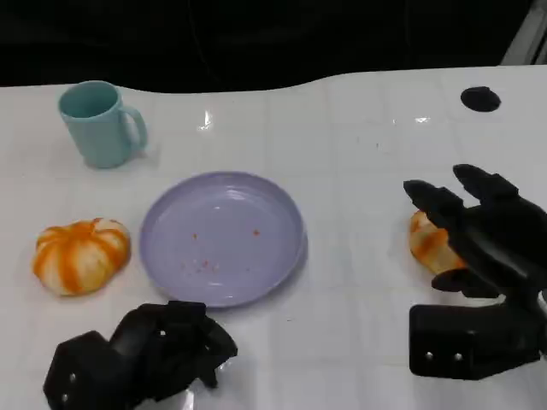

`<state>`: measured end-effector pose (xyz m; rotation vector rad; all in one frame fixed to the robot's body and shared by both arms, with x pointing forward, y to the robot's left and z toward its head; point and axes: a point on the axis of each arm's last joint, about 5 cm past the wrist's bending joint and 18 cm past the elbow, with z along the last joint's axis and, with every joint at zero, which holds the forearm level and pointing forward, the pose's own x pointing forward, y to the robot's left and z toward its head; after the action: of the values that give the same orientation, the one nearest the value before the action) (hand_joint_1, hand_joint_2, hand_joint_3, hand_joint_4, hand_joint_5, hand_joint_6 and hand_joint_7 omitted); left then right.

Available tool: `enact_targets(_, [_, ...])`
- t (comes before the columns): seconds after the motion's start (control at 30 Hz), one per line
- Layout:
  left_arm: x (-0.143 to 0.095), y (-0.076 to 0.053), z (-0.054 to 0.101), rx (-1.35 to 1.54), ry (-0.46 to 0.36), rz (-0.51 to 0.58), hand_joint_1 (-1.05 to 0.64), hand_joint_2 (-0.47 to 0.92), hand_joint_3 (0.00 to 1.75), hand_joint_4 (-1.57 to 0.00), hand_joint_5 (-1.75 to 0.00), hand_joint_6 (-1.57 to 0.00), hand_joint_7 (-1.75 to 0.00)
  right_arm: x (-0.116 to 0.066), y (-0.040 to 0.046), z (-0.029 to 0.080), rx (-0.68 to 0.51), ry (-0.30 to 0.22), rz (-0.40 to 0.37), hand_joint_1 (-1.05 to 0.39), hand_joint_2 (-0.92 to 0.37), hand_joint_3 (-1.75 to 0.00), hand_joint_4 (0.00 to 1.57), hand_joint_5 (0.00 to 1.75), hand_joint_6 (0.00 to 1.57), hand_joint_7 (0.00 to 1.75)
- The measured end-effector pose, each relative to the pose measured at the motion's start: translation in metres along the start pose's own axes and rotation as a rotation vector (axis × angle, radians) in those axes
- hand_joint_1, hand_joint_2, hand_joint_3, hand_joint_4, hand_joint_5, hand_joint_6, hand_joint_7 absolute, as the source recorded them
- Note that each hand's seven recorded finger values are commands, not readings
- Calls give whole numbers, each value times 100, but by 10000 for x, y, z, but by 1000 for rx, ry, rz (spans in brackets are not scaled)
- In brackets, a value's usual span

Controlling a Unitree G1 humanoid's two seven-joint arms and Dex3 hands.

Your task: Grasp the bread from the table and place it into the plate.

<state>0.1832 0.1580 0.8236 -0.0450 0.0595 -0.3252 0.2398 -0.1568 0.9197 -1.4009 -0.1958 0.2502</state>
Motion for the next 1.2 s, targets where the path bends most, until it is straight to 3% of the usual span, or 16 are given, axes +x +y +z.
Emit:
enact_targets(0.6, [-18,-8,20,2,-7,-1,-100,90,0,-98,-145,-121,-81,219,225,-128,-54,83,113,-34,-79,-1,20,15,34,3])
enact_targets(0.67, [-21,-9,19,1,-7,-1,-100,89,0,-98,-145,-122,-80,234,258,-149,-65,92,127,-32,-82,-1,35,18,45,6])
enact_targets(0.73, [-23,-11,17,0,-5,-1,-99,90,0,-98,-145,-121,-80,245,291,-161,-78,92,132,-27,-86,-1,64,13,64,4])
enact_targets(0.77, [-23,-11,17,0,-5,-1,-99,90,0,-98,-145,-122,-79,254,304,-169,-85,90,127,-18,-88,-1,96,38,93,9])
enact_targets(0.83, [-23,-13,16,0,-5,-1,-99,90,0,-98,-144,-122,-79,273,323,-192,-71,84,107,-13,-91,-1,100,109,121,8])
enact_targets(0.87, [-24,-13,16,0,-5,-1,-99,90,0,-98,-144,-122,-79,283,330,-199,-58,80,91,-13,-91,-2,98,130,129,8])
enact_targets(0.9, [-25,-13,15,-1,-5,-1,-99,89,0,-98,-144,-122,-79,301,327,-208,-52,76,75,-12,-92,-4,90,156,125,38])
enact_targets(0.93, [-24,-14,15,-1,-5,-1,-100,90,0,-98,-144,-122,-79,319,323,-217,-52,71,62,-12,-92,-4,87,165,107,82])
enact_targets(0.97, [-24,-15,15,-1,-5,-1,-100,90,0,-98,-145,-122,-79,331,325,-224,-54,67,51,-12,-92,-4,85,171,93,112])
enact_targets(1.0, [-25,-15,14,-1,-5,-1,-101,90,0,-98,-145,-122,-79,335,337,-231,-56,62,41,-12,-92,-5,85,173,88,122])
enact_targets(1.13, [-26,-17,13,4,-2,-3,-100,90,0,-97,-145,-122,-79,339,379,-239,-55,46,3,-12,-91,-4,81,175,79,137])
enact_targets(1.2, [-27,-17,13,6,-2,-4,-100,90,0,-97,-145,-122,-79,337,393,-244,-54,47,-5,-13,-91,-4,80,175,81,126])
